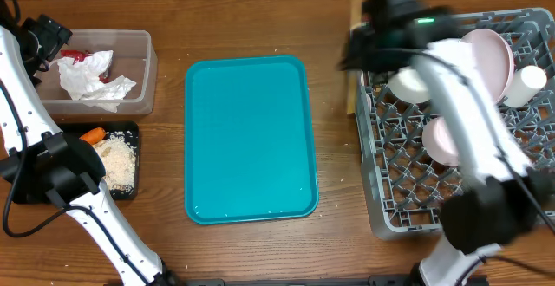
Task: Sort waste into correct bins and load items into the dishwasher rack
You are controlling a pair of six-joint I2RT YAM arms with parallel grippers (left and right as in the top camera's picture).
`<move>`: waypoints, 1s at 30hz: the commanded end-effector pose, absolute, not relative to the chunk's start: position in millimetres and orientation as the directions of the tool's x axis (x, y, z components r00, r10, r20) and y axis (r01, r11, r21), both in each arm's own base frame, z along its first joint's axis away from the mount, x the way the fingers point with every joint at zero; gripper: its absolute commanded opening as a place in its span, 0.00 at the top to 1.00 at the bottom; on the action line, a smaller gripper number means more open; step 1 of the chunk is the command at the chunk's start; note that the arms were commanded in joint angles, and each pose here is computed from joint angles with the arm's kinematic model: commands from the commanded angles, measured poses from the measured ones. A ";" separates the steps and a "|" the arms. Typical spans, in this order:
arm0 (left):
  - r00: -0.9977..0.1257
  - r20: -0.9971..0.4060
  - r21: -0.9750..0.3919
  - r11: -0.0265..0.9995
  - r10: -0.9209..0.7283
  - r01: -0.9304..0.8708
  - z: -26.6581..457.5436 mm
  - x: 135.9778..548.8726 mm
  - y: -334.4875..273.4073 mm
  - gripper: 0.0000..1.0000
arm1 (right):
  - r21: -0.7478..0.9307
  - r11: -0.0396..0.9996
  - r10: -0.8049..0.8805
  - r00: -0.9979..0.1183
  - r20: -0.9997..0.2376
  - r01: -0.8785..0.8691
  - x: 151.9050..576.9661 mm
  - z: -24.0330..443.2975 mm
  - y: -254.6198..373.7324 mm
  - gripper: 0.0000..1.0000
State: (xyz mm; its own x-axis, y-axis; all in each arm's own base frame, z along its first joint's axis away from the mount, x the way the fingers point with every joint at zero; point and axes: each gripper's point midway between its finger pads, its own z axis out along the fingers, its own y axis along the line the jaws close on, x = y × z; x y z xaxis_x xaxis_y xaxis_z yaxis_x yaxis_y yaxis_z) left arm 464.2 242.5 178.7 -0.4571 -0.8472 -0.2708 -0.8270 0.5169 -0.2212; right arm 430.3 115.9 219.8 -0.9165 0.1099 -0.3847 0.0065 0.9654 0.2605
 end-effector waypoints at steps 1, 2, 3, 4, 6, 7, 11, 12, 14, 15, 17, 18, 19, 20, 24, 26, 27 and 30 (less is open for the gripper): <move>-0.463 -0.277 -0.215 0.523 -0.842 -0.825 179.9 463.9 241.9 0.00 | 0.223 0.975 0.080 -0.892 -0.444 -0.024 432.6 240.2 68.6 0.96; -0.463 -0.277 -0.215 0.523 -0.842 -0.825 179.9 463.9 241.9 0.00 | 0.224 0.973 0.050 -0.898 -0.437 -0.055 432.5 234.9 62.3 0.96; -0.463 -0.277 -0.215 0.523 -0.842 -0.825 179.9 463.9 241.9 0.00 | 0.227 0.971 0.030 -0.902 -0.430 -0.076 431.6 230.3 59.9 0.96; -0.463 -0.277 -0.215 0.523 -0.842 -0.825 179.9 463.9 241.9 0.00 | 0.229 0.970 0.019 -0.909 -0.416 -0.085 431.1 222.2 57.5 0.96; -0.463 -0.277 -0.215 0.523 -0.842 -0.825 179.9 463.9 241.9 0.00 | 0.229 0.970 0.018 -0.922 -0.388 -0.078 430.7 205.5 56.8 0.96; -0.462 -0.277 -0.215 0.523 -0.842 -0.824 179.9 463.9 241.9 0.00 | 0.229 0.970 0.017 -0.927 -0.374 -0.074 431.8 193.9 56.8 0.96; -0.463 -0.277 -0.215 0.523 -0.842 -0.825 179.9 463.9 241.9 0.00 | 0.232 0.970 0.018 -0.935 -0.355 -0.069 435.0 162.1 58.6 0.64; -0.463 -0.277 -0.215 0.523 -0.842 -0.825 179.9 463.9 241.9 0.00 | 0.234 0.970 0.023 -0.937 -0.349 -0.063 433.9 158.1 58.5 0.55; -0.462 -0.276 -0.215 0.523 -0.843 -0.825 179.9 463.9 241.9 0.00 | 0.240 0.970 0.040 -0.939 -0.341 -0.045 433.0 157.3 58.5 0.52; -0.463 -0.277 -0.215 0.523 -0.842 -0.825 179.9 463.9 241.9 0.00 | 0.246 0.969 0.055 -0.941 -0.334 -0.030 432.2 157.6 58.6 0.51; -0.463 -0.277 -0.215 0.523 -0.842 -0.825 179.9 463.9 241.9 0.00 | 0.254 0.967 0.081 -0.947 -0.312 -0.001 428.3 158.0 58.4 0.51; -0.463 -0.277 -0.215 0.523 -0.842 -0.825 179.9 463.9 241.9 0.00 | 0.269 0.963 0.109 -0.951 -0.289 0.029 422.2 162.0 59.4 0.51; -0.463 -0.277 -0.215 0.523 -0.842 -0.825 179.9 463.9 241.9 0.00 | 0.273 0.961 0.123 -0.952 -0.280 0.044 419.4 164.8 59.3 0.51; -0.463 -0.277 -0.215 0.523 -0.842 -0.825 179.9 463.9 241.9 0.00 | 0.282 0.958 0.137 -0.953 -0.269 0.058 413.2 172.2 60.0 0.51; -0.463 -0.277 -0.215 0.523 -0.842 -0.825 179.9 463.9 241.9 0.00 | 0.307 0.937 0.239 -0.945 -0.224 0.165 382.2 200.6 58.6 0.52; -0.463 -0.277 -0.215 0.523 -0.842 -0.825 179.9 463.9 241.9 0.00 | 0.310 0.933 0.255 -0.943 -0.215 0.181 363.3 215.8 57.9 0.54; -0.463 -0.277 -0.215 0.523 -0.842 -0.825 179.9 463.9 241.9 0.00 | 0.306 0.935 0.254 -0.942 -0.219 0.181 352.2 225.0 56.5 0.54; -0.463 -0.277 -0.215 0.523 -0.842 -0.825 179.9 463.9 241.9 0.00 | 0.247 0.948 0.259 -0.936 -0.240 0.199 309.2 246.9 43.3 0.54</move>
State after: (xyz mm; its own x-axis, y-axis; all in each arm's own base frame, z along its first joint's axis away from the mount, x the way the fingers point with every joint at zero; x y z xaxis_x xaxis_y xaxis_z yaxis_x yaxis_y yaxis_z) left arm 464.1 242.5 178.7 -0.4572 -0.8472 -0.2705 -0.8270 0.5169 -0.2210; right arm 335.9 51.9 213.2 -0.9591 0.2336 -0.1599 0.1849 0.9447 0.2709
